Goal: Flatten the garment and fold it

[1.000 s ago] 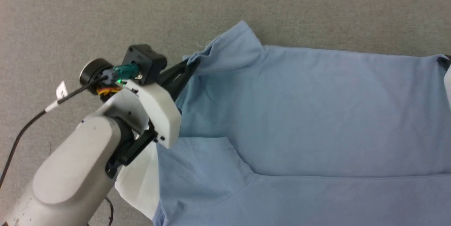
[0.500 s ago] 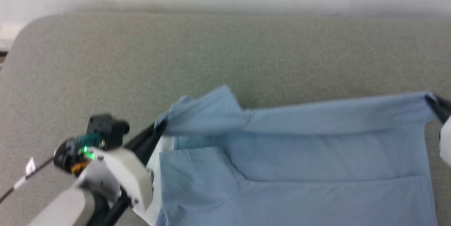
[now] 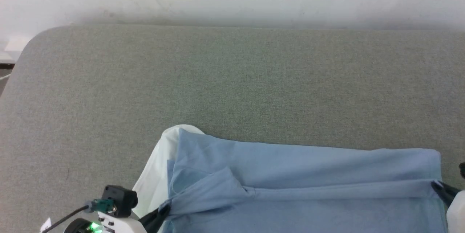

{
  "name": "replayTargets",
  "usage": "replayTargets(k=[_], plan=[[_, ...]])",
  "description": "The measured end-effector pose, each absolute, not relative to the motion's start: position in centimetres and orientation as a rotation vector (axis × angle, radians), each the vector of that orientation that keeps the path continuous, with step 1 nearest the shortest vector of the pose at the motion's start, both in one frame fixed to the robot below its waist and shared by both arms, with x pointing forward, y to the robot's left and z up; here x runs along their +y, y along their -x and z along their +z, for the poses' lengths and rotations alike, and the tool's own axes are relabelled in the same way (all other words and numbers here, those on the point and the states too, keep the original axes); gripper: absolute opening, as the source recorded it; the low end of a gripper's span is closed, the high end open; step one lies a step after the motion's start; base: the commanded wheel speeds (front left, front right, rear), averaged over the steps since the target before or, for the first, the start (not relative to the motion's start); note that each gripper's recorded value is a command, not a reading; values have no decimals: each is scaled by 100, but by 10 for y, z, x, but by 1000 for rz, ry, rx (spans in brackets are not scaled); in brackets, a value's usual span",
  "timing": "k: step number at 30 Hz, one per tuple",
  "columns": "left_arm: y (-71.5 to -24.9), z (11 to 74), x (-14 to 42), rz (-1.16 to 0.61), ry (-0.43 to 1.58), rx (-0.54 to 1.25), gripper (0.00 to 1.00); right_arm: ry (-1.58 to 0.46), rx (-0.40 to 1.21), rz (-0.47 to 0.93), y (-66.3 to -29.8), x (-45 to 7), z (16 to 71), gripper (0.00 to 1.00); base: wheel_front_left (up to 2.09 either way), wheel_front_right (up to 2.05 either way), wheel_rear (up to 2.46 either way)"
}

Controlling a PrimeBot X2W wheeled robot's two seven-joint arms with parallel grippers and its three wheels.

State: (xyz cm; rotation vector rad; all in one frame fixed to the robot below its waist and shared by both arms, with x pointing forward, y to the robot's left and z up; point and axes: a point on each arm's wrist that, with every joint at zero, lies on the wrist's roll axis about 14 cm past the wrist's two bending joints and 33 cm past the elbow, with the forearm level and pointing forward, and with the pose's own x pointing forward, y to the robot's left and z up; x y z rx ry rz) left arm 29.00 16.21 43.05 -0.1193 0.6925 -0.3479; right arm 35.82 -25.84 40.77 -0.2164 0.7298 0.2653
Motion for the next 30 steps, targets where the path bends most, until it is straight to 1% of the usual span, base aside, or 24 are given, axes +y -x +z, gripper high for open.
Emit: replayTargets(k=[5, 9, 10, 11, 12, 16, 18, 24, 30], plan=[[-284, 405, 157, -364, 111, 743, 0, 223, 833, 272, -342, -257, 389, 0, 0, 0, 0], [-288, 392, 155, -373, 101, 749, 0, 268, 865, 283, -338, -260, 384, 0, 0, 0, 0], [-290, 391, 155, -374, 98, 741, 20, 273, 862, 287, -339, -260, 384, 45, 0, 0, 0], [-290, 391, 155, -374, 98, 741, 72, 273, 862, 287, -339, -260, 384, 100, 0, 0, 0], [-292, 391, 155, -373, 93, 732, 100, 277, 860, 287, -340, -260, 385, 100, 0, 0, 0], [-297, 392, 156, -360, 97, 691, 100, 285, 827, 290, -345, -258, 393, 100, 0, 0, 0], [-303, 399, 158, -341, 115, 639, 100, 265, 788, 284, -350, -255, 402, 100, 0, 0, 0], [-331, 450, 167, -249, 217, 357, 100, 152, 599, 254, -370, -243, 455, 100, 0, 0, 0], [-339, 493, 177, -137, 317, 95, 100, 52, 479, 203, -370, -238, 486, 100, 0, 0, 0]])
